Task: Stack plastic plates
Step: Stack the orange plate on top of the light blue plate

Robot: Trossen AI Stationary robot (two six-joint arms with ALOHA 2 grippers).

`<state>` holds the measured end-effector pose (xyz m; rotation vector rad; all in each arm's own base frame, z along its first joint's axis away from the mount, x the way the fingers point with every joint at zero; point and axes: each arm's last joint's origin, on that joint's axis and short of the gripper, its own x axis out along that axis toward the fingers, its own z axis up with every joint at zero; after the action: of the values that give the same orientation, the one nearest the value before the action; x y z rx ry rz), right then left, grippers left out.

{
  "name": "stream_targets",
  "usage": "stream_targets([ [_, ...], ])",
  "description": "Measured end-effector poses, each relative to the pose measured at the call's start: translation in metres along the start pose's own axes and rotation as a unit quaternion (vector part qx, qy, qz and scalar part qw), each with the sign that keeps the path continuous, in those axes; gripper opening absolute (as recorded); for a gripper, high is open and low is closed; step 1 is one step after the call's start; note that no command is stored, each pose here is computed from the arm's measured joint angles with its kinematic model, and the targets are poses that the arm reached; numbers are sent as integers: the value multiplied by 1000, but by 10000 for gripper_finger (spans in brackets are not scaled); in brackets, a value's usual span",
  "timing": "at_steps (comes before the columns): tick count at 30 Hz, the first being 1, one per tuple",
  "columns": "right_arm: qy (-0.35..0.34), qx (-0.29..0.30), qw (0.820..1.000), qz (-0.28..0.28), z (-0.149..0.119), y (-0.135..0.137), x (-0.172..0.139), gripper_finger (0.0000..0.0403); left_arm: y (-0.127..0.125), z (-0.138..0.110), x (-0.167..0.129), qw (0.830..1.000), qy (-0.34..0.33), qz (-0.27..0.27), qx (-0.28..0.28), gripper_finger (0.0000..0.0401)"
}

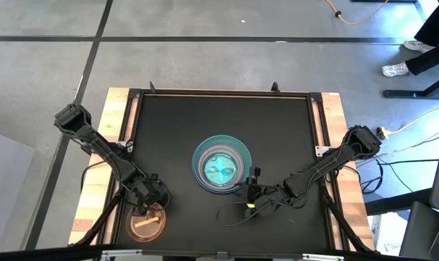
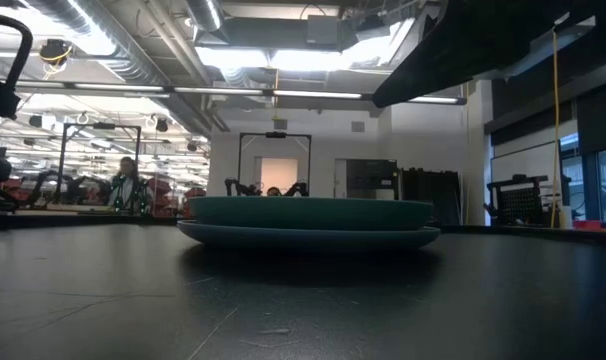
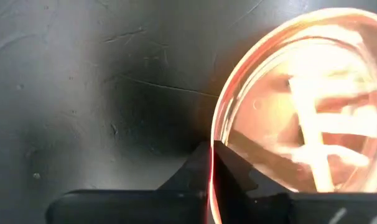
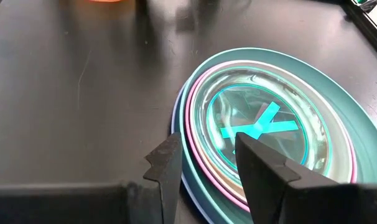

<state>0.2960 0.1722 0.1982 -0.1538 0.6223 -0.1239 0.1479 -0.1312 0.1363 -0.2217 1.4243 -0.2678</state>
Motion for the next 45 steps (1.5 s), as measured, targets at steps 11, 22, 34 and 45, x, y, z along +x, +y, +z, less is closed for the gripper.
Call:
stream_targets([
  [11, 0, 0, 1000, -2, 0, 0, 0, 143, -8, 23, -17, 997, -61, 9, 41, 3],
  [22, 0, 0, 1000, -1, 0, 0, 0, 143, -8, 79, -67, 944, -248, 188, 113, 2],
  [34, 0, 0, 1000, -1, 0, 0, 0, 143, 40, 126, -102, 875, -392, 284, 29, 8],
  [45, 0, 0, 1000, -1, 0, 0, 0, 143, 88, 152, -88, 895, -384, 223, -35, 13],
])
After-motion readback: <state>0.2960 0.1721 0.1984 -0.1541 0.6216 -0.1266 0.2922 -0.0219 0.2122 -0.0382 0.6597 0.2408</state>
